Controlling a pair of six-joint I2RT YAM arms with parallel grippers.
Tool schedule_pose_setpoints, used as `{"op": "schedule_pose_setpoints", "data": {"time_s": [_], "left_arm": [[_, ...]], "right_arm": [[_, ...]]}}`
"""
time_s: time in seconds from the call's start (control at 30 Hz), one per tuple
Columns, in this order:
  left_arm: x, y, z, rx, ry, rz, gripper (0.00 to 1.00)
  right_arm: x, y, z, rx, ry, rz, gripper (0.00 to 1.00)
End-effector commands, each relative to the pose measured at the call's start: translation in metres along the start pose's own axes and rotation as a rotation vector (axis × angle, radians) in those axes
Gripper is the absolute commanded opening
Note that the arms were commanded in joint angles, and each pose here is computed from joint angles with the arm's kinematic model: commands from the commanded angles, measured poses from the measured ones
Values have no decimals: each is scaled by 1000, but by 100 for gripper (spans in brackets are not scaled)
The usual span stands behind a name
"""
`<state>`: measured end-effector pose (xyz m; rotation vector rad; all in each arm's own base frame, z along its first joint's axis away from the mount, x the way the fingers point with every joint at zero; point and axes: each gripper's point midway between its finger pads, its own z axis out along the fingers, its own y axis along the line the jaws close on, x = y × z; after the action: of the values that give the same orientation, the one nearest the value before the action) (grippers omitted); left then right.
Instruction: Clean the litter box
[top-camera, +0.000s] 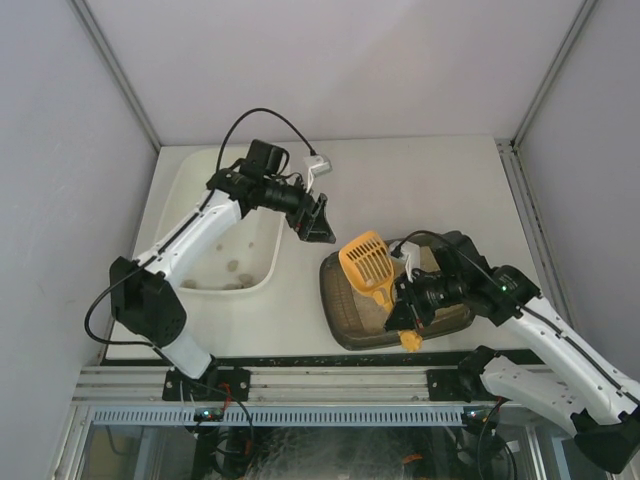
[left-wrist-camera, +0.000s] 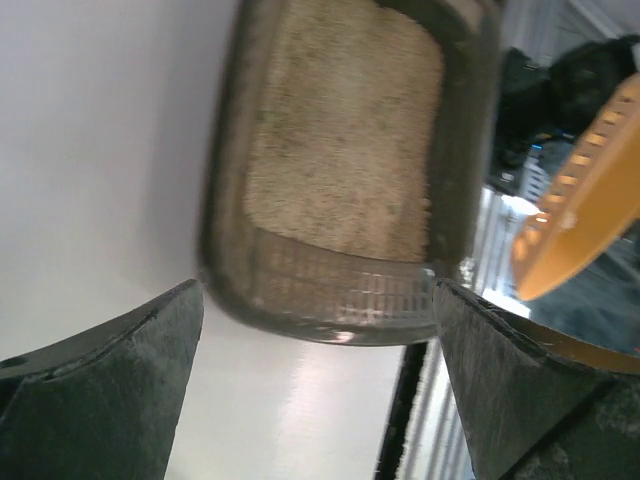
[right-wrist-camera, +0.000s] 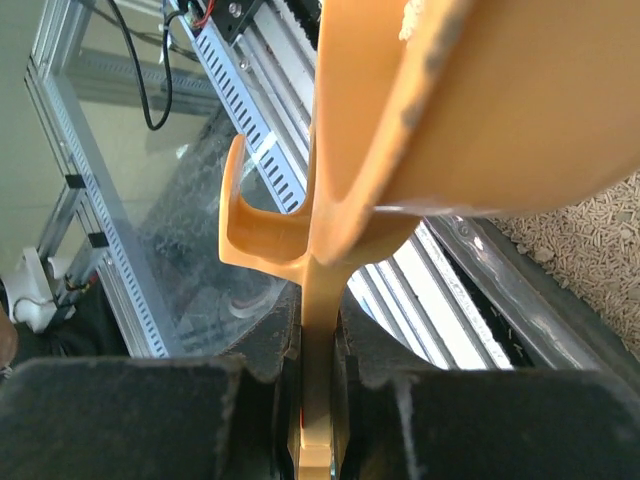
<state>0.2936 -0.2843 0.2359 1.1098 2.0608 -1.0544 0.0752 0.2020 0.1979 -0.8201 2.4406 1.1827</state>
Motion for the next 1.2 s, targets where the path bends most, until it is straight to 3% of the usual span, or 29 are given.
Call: {"op": "schedule_pose_setpoints", "data": {"time_s": [0.0,0.17,0.33,1.1,1.17], "left_arm": [[4,-52,4,323,-26,-33,100],[11,-79,-8,515,2,-19,100],[18,-93,-21,604,47,12,100],[15,-111,9,642,139,71,100],[15,-109,13,642,143,57,96]], "right_arm": [[-12,9,-4,-57,-15,-129,0],[-16,0,-6,9,-35,-113,0],[-18,-2,-10,23,-62,-110,0],[-29,2,10,-73,-26,-62,0],[-31,2,10,-71,-32,-67,0]]}}
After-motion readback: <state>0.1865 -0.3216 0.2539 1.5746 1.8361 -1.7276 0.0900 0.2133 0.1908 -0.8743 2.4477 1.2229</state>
